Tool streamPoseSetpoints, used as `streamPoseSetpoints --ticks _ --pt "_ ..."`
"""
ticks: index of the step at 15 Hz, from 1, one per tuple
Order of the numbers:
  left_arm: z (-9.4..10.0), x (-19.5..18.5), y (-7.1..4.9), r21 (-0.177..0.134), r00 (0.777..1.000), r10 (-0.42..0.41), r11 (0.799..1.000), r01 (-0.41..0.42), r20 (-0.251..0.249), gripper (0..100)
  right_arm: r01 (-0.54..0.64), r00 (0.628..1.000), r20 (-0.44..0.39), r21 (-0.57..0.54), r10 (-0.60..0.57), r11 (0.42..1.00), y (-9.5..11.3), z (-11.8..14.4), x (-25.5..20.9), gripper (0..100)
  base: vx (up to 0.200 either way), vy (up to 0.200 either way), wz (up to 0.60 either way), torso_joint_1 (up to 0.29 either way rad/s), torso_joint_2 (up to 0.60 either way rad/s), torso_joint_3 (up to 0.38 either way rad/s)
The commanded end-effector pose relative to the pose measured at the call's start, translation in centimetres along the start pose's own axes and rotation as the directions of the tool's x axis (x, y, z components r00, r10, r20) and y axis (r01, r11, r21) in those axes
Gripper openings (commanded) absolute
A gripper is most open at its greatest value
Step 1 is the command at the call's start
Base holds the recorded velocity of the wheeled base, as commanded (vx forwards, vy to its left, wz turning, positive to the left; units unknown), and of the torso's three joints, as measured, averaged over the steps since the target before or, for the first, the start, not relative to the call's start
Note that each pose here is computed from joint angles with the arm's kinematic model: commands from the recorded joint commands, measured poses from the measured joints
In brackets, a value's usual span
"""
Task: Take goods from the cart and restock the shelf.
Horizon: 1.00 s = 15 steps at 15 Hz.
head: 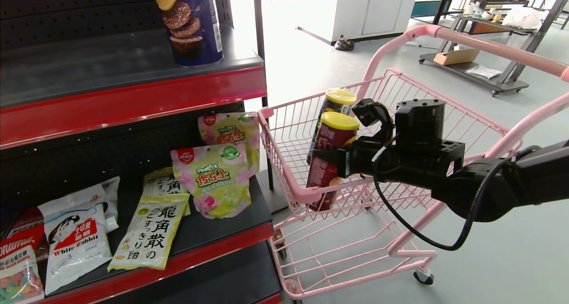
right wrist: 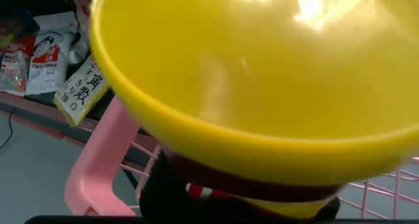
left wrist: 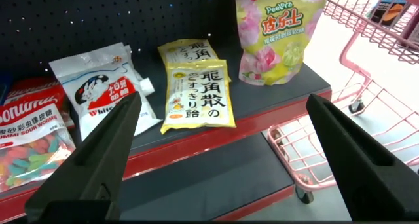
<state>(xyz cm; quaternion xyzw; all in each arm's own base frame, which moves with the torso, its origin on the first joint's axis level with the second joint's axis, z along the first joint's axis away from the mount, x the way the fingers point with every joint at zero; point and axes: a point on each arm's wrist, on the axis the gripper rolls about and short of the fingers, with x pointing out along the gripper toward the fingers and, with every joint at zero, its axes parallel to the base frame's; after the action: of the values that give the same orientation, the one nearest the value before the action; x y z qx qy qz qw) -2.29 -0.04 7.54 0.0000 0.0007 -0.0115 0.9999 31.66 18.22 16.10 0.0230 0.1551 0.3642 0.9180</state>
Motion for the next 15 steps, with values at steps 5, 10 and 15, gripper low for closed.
streamPoseSetpoints --ticks 5,10,15 --pt "0.0 0.0 0.0 0.0 1.0 0.0 1.0 0.0 0.0 100 0.005 0.993 0.119 -0.039 -0.001 0.999 2.0 3.6 -3.8 0 0.0 0.0 0.0 0.0 0.0 0.0" --pt "0.0 0.0 0.0 0.0 1.0 0.0 1.0 0.0 0.0 100 0.031 0.965 0.261 -0.114 -0.001 0.993 3.0 7.5 -7.7 0 0.0 0.0 0.0 0.0 0.0 0.0" --pt "0.0 0.0 0.0 0.0 1.0 -0.002 1.0 0.002 0.0 100 0.202 0.905 0.405 -0.141 -0.13 0.969 3.3 13.1 -18.2 0 0.0 0.0 0.0 0.0 0.0 0.0"
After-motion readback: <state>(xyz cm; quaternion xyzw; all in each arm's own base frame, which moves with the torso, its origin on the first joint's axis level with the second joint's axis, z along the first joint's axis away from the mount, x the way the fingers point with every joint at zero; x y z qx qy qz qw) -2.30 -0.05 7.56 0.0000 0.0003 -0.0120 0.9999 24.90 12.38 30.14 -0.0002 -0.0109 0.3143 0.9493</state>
